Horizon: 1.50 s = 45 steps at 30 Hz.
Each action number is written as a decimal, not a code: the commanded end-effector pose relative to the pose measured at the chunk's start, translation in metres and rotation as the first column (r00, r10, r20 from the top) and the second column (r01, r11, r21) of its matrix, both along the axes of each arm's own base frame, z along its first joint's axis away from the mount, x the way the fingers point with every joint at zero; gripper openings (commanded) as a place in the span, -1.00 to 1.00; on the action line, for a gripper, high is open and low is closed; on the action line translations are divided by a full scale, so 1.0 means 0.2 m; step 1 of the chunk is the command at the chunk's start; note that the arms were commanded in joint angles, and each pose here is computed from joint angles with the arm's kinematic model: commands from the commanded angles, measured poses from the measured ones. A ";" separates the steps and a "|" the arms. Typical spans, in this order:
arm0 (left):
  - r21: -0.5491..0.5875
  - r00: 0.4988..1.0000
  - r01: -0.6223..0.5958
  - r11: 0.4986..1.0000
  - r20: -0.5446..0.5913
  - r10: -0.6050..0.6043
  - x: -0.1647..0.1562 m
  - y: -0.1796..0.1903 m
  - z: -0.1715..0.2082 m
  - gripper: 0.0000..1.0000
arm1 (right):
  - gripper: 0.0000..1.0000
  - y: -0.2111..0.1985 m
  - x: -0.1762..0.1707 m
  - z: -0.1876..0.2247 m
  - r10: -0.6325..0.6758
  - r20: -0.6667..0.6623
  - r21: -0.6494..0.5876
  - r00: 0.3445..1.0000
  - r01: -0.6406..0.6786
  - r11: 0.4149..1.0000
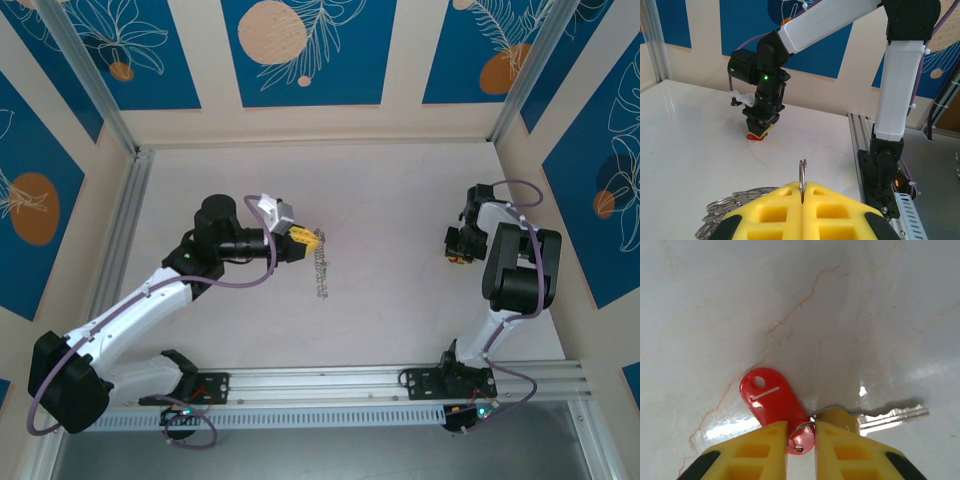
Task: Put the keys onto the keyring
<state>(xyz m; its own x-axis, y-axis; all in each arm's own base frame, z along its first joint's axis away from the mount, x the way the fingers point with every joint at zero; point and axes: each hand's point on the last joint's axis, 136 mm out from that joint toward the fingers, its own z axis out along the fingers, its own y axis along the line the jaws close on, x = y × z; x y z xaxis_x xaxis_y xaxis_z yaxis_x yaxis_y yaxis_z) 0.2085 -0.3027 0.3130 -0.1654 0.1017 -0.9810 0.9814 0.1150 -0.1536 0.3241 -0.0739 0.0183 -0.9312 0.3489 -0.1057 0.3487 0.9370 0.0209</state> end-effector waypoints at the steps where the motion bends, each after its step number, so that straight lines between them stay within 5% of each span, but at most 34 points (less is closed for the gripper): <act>1: -0.051 0.999 0.028 0.998 0.047 -0.025 -0.03 0.02 0.09 -1.00 | -0.67 0.01 -0.03 -0.05 -0.001 -0.030 0.024 1.000 0.002 1.000; 19: -0.071 0.999 0.048 0.996 0.029 -0.046 -0.05 0.01 0.11 -1.00 | -1.00 0.09 -0.08 0.02 0.046 0.024 0.043 0.999 -0.047 0.998; 35: -0.058 0.999 0.040 0.997 -0.009 -0.041 -0.03 0.00 0.08 -1.00 | -1.00 0.61 -0.14 0.37 0.174 0.176 0.160 0.969 -0.203 0.966; 38: -0.062 0.999 0.042 0.997 -0.009 -0.042 -0.03 0.00 0.08 -1.00 | -0.55 0.46 -0.17 0.36 0.118 0.160 0.112 0.980 -0.137 0.984; 41: -0.067 0.999 0.041 0.997 -0.006 -0.042 -0.03 0.00 0.09 -1.00 | 0.13 0.28 -0.18 0.33 0.069 0.159 0.060 0.985 -0.080 0.995; 45: -0.082 0.999 0.045 0.996 0.007 -0.045 -0.05 0.01 0.12 -1.00 | 0.36 0.14 -0.11 0.26 0.021 0.155 0.061 0.988 -0.031 0.998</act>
<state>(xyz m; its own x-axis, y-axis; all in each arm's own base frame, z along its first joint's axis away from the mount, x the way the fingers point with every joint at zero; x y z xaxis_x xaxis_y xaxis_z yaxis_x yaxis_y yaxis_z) 0.2053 -0.3037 0.3195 -0.2095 0.0752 -0.9749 0.9748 0.0945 -0.2021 0.2996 -0.0353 0.0820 -0.9062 0.3441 -0.2456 0.3161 0.9373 0.1471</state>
